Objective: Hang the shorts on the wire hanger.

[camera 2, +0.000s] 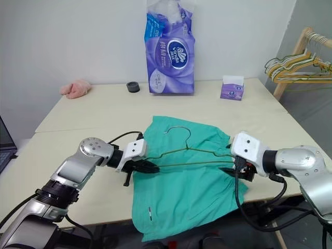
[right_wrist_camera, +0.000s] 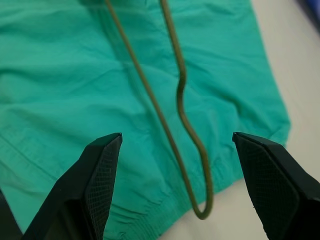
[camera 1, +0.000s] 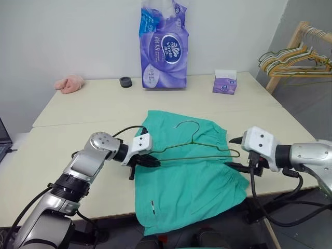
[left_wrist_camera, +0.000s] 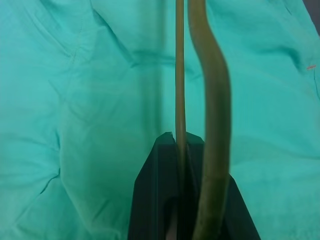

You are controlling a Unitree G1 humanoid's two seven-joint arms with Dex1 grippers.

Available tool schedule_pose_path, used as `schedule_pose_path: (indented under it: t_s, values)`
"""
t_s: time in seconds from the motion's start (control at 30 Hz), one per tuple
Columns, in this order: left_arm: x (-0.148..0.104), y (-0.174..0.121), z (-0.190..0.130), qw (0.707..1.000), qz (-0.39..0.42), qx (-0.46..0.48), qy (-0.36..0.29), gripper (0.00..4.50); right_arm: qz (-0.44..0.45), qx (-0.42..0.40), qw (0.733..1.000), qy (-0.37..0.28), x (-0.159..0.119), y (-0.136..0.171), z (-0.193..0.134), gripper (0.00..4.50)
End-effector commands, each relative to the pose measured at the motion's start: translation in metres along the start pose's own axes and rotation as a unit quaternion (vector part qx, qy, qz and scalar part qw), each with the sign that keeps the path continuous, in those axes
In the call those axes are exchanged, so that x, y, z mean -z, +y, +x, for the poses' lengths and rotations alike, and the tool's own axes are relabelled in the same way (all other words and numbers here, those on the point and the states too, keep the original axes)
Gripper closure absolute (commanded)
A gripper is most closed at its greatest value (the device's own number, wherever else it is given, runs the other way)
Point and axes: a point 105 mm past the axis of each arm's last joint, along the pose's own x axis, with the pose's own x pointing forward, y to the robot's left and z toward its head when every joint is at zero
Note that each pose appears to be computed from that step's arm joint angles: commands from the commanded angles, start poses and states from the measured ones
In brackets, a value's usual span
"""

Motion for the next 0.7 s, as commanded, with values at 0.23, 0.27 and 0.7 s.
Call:
schedule_pose_path:
  t_s: [0.23, 0.27, 0.7]
  values:
    - [-0.016, 0.0, -0.004, 0.999, 0.05, 0.004, -0.001, 4.5, -0.032, -0.028, 0.997, 0.062, 0.015, -0.014, 0.018, 0.73]
    - [-0.016, 0.0, -0.004, 0.999, 0.051, 0.005, 0.0, 4.5, -0.031, -0.033, 0.997, 0.064, 0.016, -0.015, 0.019, 0.73]
    - [-0.015, 0.0, -0.003, 0.998, 0.061, 0.001, 0.008, 4.5, -0.035, -0.058, 0.995, 0.074, 0.017, -0.01, 0.025, 4.11]
